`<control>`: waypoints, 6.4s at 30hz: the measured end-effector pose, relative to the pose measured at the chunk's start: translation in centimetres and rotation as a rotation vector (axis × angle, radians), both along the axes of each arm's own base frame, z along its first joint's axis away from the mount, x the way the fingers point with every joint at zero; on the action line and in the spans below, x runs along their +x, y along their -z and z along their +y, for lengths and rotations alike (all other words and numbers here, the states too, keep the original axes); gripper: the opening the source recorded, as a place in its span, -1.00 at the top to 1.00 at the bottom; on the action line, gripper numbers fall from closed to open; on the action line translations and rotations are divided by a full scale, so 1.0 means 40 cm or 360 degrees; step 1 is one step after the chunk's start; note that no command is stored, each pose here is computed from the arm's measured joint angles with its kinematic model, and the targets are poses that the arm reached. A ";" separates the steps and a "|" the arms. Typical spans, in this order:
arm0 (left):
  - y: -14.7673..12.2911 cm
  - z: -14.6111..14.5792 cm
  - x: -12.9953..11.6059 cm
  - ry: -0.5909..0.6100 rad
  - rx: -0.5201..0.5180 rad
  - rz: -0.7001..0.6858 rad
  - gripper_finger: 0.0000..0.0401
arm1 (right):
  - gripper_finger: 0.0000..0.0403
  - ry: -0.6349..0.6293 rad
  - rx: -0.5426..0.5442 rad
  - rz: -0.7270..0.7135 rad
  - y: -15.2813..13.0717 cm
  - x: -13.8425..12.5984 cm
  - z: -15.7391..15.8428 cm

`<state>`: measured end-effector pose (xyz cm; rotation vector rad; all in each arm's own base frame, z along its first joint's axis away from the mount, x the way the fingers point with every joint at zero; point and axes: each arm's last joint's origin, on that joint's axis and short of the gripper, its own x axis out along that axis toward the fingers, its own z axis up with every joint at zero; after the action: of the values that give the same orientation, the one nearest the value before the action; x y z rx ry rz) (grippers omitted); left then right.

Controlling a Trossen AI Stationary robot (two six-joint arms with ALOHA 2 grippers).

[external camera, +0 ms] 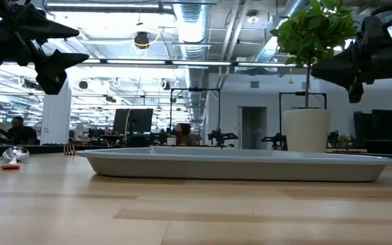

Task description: Pick and place plate/cup/fork/spoon on tray

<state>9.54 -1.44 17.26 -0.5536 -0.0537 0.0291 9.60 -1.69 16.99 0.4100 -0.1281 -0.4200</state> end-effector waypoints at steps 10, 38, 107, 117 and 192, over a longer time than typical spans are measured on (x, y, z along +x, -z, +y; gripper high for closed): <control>0.000 0.000 0.000 0.0000 0.0000 0.0000 0.01 | 0.50 0.0000 0.0000 0.0000 0.000 0.000 0.000; 0.000 0.000 0.000 0.0001 -0.0001 0.0000 0.01 | 0.50 0.0000 0.0000 0.0000 0.000 0.000 0.000; -0.393 -0.024 -0.020 0.0414 -0.0868 0.0866 0.01 | 0.07 -0.0022 0.0065 -0.0177 -0.245 0.089 -0.003; -0.358 -0.141 0.096 0.0652 -0.0628 0.1869 0.01 | -0.02 -0.0022 0.0194 -0.0034 -0.207 0.138 -0.006; -0.007 -0.328 0.040 0.0422 -0.0686 0.1490 0.01 | 0.01 0.0000 0.0373 0.0104 -0.159 0.187 -0.009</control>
<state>11.16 -14.57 17.54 -0.9268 0.9569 0.0395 17.10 -2.04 23.34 0.6263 -0.0150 -0.4496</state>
